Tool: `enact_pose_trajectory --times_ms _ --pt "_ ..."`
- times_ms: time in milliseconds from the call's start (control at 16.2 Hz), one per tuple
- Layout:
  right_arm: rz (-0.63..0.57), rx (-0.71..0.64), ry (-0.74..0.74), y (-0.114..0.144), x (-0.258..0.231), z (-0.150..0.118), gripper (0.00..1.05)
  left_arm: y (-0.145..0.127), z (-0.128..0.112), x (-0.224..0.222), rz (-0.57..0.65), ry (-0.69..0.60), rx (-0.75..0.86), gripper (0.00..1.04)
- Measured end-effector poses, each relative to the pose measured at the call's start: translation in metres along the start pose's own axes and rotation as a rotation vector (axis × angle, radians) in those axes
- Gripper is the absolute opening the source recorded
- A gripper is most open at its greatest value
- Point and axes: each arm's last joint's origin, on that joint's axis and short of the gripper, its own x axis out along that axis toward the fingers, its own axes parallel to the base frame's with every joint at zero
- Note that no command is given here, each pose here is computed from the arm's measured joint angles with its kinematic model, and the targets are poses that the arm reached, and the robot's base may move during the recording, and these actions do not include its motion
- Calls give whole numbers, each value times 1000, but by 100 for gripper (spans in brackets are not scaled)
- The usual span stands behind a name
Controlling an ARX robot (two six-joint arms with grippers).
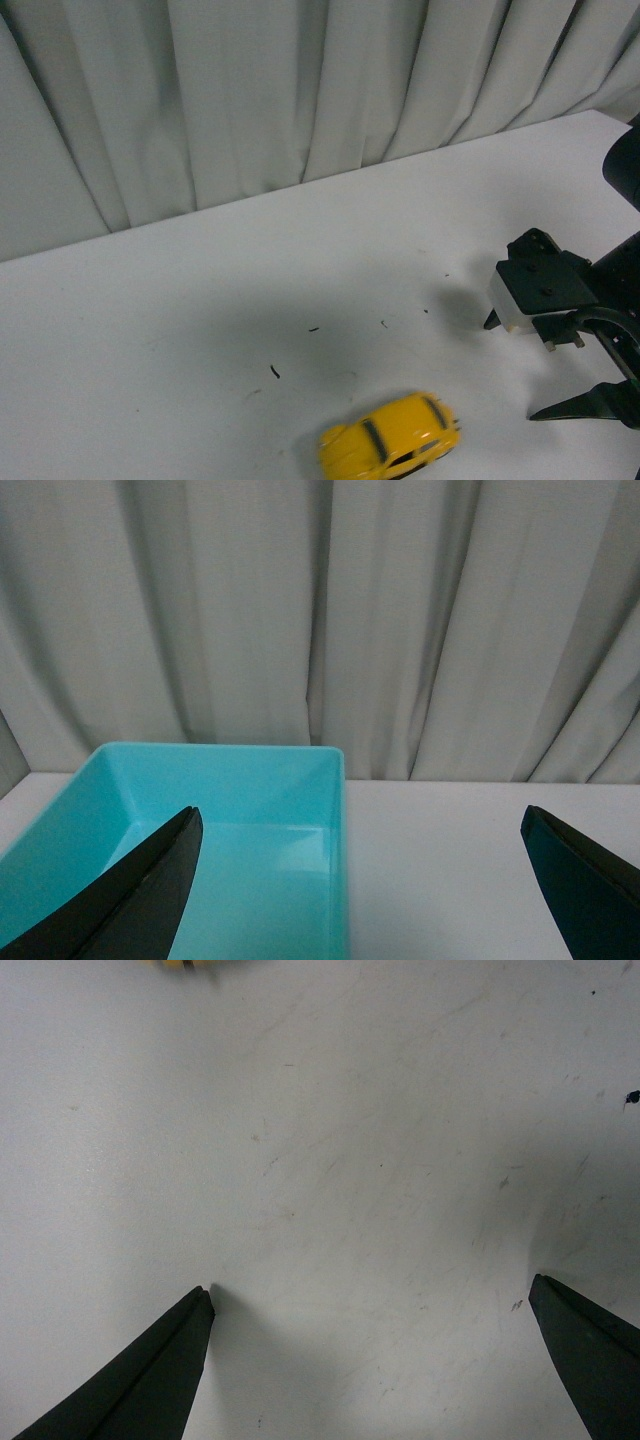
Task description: Wind up and store yellow beetle toy
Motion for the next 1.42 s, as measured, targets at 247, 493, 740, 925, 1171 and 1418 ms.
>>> enact_pose_trajectory --times_ms 247,493,740,925,1171,1418 --pt "1 -6 1 0 1 1 98 0 0 0 -1 0 0 98" --pt "-4 -8 0 1 1 1 98 0 0 0 0 0 0 98" --pt "-16 -22 1 1 0 4 98 0 0 0 0 0 0 98" --pt "-26 -75 4 -2 -2 14 98 0 0 0 0 0 0 98" --pt "-219 -203 11 -48 -51 44 98 0 0 0 0 0 0 98" --pt "-443 -315 -18 -82 -123 93 98 0 0 0 0 0 0 98"
